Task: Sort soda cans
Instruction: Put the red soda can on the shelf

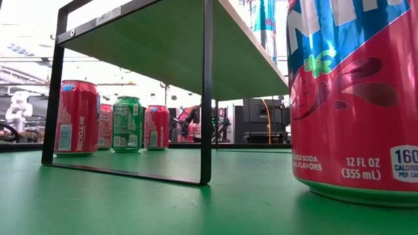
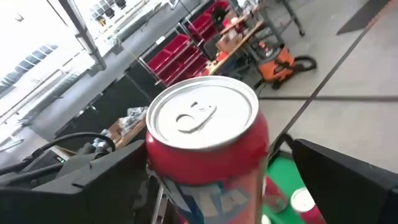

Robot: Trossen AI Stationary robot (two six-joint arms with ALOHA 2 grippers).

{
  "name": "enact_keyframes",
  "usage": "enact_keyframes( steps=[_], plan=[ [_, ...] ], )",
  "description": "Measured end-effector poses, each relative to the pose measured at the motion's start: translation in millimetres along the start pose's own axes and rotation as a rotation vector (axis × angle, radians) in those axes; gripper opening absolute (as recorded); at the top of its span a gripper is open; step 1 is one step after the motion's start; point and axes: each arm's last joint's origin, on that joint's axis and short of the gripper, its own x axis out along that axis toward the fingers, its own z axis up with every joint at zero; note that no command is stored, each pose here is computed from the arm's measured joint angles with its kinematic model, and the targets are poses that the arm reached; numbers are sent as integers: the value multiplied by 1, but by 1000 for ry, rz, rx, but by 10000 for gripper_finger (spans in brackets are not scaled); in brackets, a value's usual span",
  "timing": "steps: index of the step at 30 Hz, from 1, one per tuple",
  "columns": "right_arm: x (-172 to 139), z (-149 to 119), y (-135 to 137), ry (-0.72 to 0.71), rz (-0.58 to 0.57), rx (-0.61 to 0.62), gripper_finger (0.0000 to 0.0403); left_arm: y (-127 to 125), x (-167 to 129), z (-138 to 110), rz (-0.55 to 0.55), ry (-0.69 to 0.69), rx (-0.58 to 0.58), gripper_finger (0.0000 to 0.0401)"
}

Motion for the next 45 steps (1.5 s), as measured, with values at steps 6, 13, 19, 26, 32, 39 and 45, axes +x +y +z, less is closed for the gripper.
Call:
enact_keyframes(
  steps=[6,13,19,26,32,39,45],
  plan=[
    [5,-2,-3,45,30,4,390,-3,-1,-1,-21,1,51,283],
    [6,-1,-2,38,40,-24,368,-3,-1,-1,-34,3,57,282],
    [6,-1,-3,42,39,-34,308,-4,-1,-4,-39,29,59,293],
    [3,-1,-3,50,29,-45,290,-3,-1,-5,-38,38,-76,352],
    [-14,4,-3,67,11,-129,301,-5,-4,-3,-62,38,-272,374],
    [-45,14,-2,133,51,-235,299,-5,-9,3,-217,41,-500,375],
    [-74,19,-1,214,136,-334,299,-5,-11,8,-433,60,-573,376]
  ],
)
